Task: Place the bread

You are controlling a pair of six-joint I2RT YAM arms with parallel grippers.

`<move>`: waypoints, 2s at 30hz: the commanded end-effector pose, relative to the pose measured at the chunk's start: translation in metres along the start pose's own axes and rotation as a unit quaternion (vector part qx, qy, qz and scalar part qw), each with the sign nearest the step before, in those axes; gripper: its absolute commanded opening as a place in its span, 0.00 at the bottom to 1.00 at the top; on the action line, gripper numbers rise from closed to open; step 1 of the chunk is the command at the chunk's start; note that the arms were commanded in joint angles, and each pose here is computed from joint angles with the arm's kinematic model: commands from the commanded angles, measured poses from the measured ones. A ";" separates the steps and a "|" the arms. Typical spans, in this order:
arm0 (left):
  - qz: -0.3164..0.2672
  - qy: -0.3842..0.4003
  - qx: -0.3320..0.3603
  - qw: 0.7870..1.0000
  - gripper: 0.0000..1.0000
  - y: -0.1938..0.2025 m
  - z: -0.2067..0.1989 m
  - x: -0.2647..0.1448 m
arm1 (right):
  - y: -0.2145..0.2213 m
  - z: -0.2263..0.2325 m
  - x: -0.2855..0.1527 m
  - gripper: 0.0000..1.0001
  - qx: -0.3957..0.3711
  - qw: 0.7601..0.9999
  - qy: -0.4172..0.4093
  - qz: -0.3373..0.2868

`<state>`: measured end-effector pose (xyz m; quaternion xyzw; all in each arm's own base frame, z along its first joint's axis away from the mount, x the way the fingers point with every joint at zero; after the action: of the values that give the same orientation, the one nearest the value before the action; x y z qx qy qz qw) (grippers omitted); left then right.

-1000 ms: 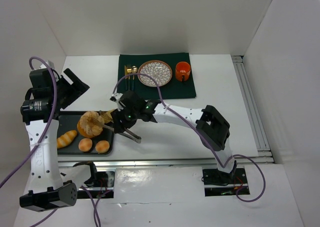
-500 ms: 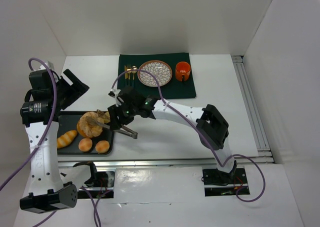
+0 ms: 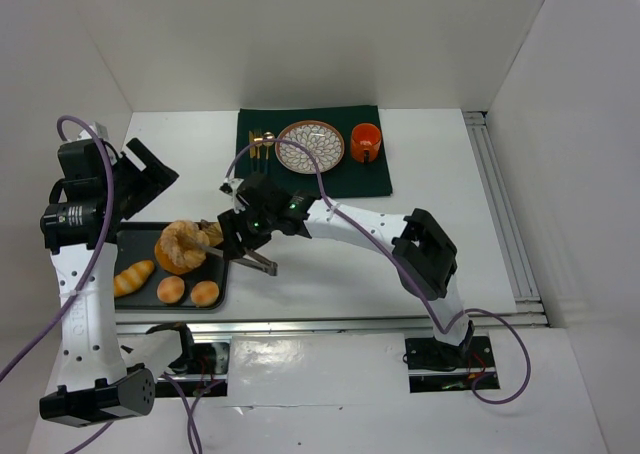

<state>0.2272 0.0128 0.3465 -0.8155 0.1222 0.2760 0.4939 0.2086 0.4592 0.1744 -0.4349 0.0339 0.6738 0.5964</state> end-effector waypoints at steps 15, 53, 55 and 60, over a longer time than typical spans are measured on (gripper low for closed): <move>-0.017 0.009 -0.003 1.000 0.89 -0.003 -0.002 -0.002 | 0.000 0.011 0.006 0.59 0.004 0.998 -0.062 0.033; -0.072 0.010 -0.008 0.997 0.89 -0.036 -0.013 -0.027 | -0.141 -0.018 -0.148 0.12 0.012 0.974 -0.034 -0.223; -0.072 0.010 -0.008 0.997 0.89 -0.036 -0.013 -0.027 | -0.157 -0.037 -0.167 0.12 0.024 0.967 -0.012 -0.255; -0.063 0.007 -0.009 0.998 0.89 -0.032 -0.011 -0.023 | -0.185 -0.090 -0.209 0.12 0.057 0.943 0.063 -0.320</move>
<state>0.2253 0.0154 0.3857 -0.8222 0.0824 0.2418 0.5087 0.3709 0.3285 0.2700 -0.4197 0.0269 0.5003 0.7568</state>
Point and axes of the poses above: each gripper's point midway between its finger pads, its own x axis out along the fingers, its own z axis along the line the jaws close on, y = z × x, the point moved 5 cm from there along -x, back along the fingers, and after that the axes turned 10 degrees about x, right-handed, at the moved point
